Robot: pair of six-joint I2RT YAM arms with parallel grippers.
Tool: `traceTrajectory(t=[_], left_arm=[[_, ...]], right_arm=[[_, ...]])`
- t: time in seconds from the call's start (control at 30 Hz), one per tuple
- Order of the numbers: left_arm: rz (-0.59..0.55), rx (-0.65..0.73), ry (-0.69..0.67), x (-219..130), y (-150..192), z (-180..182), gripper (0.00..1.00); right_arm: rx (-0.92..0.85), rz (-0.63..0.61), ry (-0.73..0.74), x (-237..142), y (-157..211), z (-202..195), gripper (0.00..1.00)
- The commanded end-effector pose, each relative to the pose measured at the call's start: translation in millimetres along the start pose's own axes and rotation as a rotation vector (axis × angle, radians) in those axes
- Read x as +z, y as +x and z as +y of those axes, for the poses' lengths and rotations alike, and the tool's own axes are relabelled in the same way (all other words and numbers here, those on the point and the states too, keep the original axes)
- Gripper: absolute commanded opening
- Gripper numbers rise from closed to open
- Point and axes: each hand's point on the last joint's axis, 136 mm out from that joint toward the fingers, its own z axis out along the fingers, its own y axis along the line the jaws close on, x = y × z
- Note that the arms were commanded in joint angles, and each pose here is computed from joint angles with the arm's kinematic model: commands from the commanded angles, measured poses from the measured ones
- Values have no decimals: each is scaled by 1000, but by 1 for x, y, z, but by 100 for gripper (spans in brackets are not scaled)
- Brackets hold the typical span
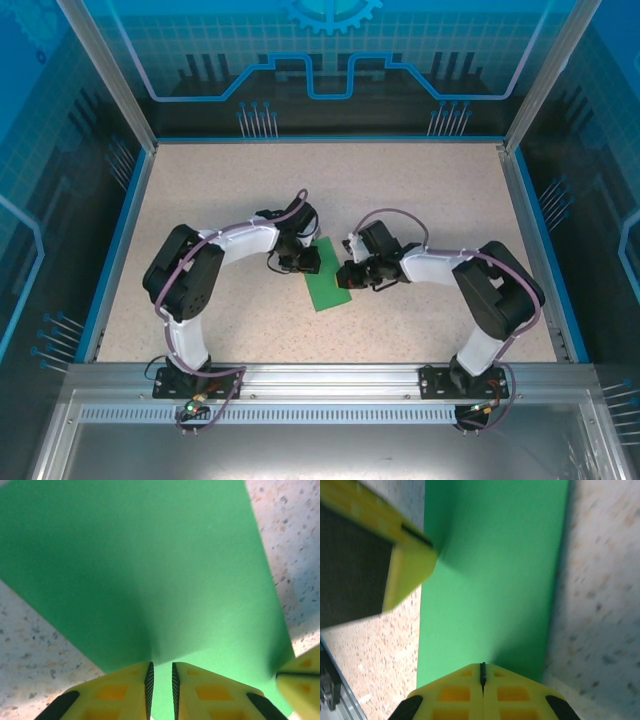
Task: Fold a paper plane with a square sheet of paper (pick it up from the middle)
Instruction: Fold the square sheet of paper in half at the center of the table, then rotate the paper at the center of the table.
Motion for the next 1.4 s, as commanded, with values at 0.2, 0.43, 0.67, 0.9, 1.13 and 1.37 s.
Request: traceTrajectory(t=[0.2,0.43,0.67,0.9,1.13,1.37], left_arm=[[3,5,3,-19,-8,-9,26],[-18,-149,20,-37,11,-7,45],[-56,-290,78,-44,43,-3,57],[-76,-340,149,-41,65,-6,59],[-77,-355,183,-37,77,-4,61],[-103,-362,199,-34,78,-2,62]], right_arm=[[2,0,104,-19,32,-13,7],[10,25,101,-14,42,-18,11],[10,44,69,-9,48,-9,12],[10,74,50,5,56,-1,11],[-13,68,18,10,52,17,12],[-21,17,97,-18,38,3,15]])
